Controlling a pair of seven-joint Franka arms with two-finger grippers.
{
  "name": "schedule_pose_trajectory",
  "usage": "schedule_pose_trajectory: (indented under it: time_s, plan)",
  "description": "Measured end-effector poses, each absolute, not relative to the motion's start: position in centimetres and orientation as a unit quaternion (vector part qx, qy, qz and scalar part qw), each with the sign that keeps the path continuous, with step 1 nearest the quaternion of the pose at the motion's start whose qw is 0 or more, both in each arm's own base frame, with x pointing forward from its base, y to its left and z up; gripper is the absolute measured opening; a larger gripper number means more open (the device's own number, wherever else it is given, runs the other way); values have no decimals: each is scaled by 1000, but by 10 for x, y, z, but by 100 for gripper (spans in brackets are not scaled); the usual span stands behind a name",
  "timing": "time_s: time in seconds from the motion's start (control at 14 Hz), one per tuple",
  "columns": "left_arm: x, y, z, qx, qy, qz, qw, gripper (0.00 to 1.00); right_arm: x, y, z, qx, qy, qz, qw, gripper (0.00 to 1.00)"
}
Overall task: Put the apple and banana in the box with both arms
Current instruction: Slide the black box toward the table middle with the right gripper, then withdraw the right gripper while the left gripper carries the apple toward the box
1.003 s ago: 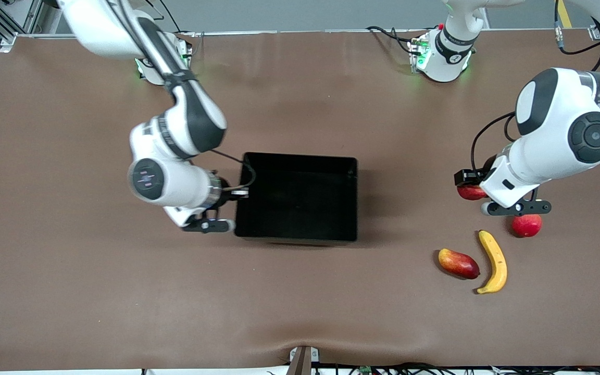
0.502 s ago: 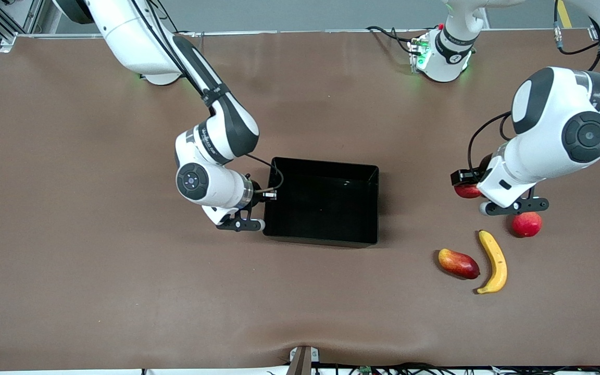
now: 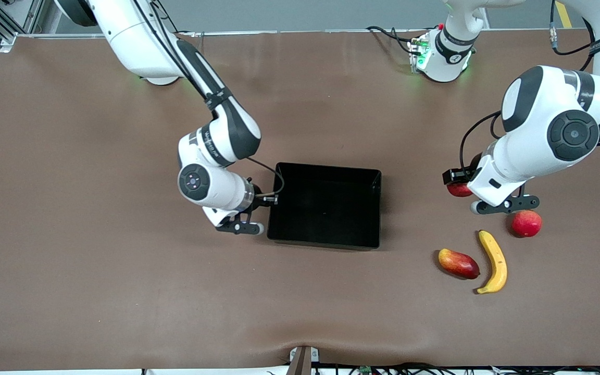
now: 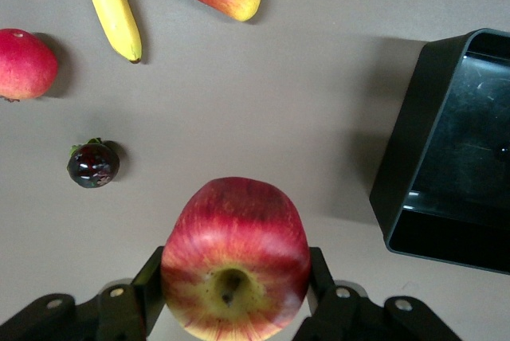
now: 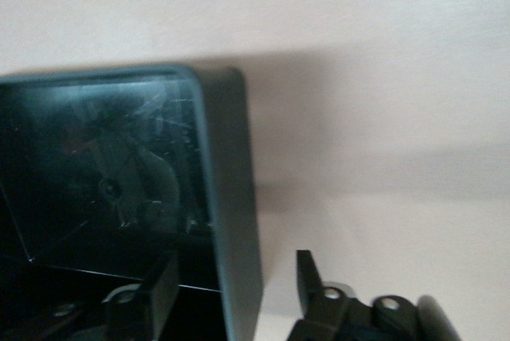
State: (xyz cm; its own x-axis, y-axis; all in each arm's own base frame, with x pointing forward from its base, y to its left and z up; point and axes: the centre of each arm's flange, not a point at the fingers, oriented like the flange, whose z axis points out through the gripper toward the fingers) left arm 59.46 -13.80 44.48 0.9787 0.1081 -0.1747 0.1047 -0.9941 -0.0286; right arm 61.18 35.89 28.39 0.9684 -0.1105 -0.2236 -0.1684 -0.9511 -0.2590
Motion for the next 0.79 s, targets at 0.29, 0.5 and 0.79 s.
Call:
schedule_pose_trajectory:
  time_s: [0.29,0.5,0.79]
  plan:
    - [594,-141,443,-994,-58,90,11,71,648,284,353,-977,95,135,137,100]
    - [592,-149,442,-993,-73,90,13,71,671,217,419,-983,89,114,112,100]
    - [588,-180,435,-992,-85,94,19,71,685,152,466,-991,44,94,84,100]
